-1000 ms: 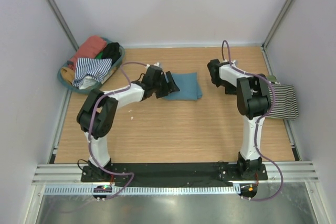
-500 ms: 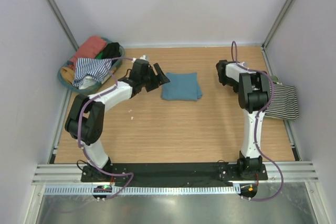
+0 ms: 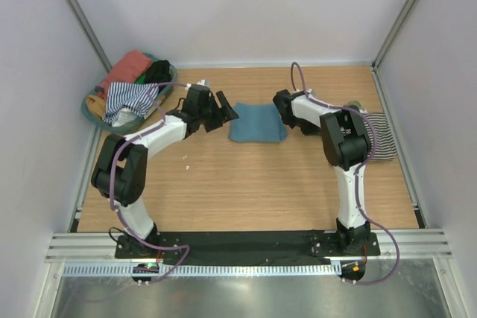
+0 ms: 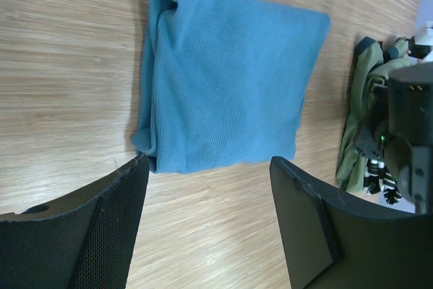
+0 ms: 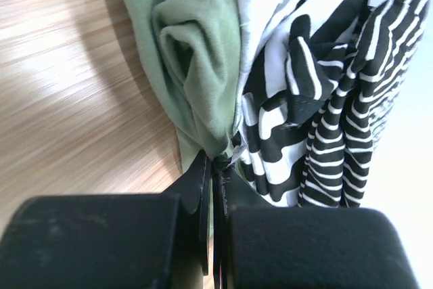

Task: Fold and stack the tank tops
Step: Neatly place the folded tank top to the corner

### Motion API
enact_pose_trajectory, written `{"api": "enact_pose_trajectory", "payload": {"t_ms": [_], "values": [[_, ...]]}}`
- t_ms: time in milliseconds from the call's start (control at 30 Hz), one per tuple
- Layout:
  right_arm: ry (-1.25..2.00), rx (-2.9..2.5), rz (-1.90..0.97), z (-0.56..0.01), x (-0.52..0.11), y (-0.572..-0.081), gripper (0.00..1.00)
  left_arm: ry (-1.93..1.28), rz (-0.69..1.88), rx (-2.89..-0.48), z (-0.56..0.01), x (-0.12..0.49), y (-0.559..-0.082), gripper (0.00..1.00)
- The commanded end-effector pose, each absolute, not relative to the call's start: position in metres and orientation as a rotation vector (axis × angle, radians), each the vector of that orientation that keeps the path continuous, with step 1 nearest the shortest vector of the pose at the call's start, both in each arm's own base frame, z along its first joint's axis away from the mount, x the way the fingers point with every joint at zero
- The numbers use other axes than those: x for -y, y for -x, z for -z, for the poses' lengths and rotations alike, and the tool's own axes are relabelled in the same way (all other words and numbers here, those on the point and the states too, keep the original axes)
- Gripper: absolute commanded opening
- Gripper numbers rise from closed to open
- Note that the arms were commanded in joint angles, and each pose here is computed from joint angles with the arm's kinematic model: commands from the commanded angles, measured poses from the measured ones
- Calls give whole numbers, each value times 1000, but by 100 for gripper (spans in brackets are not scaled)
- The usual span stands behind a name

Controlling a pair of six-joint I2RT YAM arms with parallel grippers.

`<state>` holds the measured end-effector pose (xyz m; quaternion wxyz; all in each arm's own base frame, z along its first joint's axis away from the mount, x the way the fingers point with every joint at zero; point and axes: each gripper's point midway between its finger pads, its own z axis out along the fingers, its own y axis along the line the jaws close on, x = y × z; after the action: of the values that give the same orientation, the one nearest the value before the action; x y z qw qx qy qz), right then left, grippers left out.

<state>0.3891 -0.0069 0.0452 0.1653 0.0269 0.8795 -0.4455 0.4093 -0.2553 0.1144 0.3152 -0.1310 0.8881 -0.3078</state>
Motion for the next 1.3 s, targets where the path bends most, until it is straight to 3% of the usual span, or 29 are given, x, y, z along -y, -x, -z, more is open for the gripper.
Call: {"api": "enact_pose_trajectory", "payload": {"t_ms": [0, 33, 67, 133, 400, 567, 900, 1133, 1267], "values": [[-142, -2466, 990, -73, -37, -406, 1, 337, 785, -2321, -119, 249, -416, 73], [-153, -2490, 911, -73, -46, -410, 3, 338, 783, -2326, -117, 249, -416, 73], [-160, -2491, 873, -75, -50, -413, 27, 340, 779, -2330, -116, 249, -417, 73], [-171, -2492, 783, -83, -59, -417, 52, 342, 778, -2352, -107, 251, -417, 74], [-135, -2511, 334, -103, -108, -427, 56, 355, 761, -2397, -85, 254, -421, 71], [-44, -2519, 13, -94, -151, -431, 74, 353, 735, -2416, -73, 256, -431, 72], [-97, -2553, -448, -55, -186, -451, 69, 362, 663, -2478, -45, 258, -446, 73], [-138, -2588, -458, -26, -176, -461, 69, 384, 593, -2520, -23, 257, -456, 72], [-118, -2633, -475, -9, -178, -457, 56, 393, 554, -2564, -11, 256, -456, 70]]}}
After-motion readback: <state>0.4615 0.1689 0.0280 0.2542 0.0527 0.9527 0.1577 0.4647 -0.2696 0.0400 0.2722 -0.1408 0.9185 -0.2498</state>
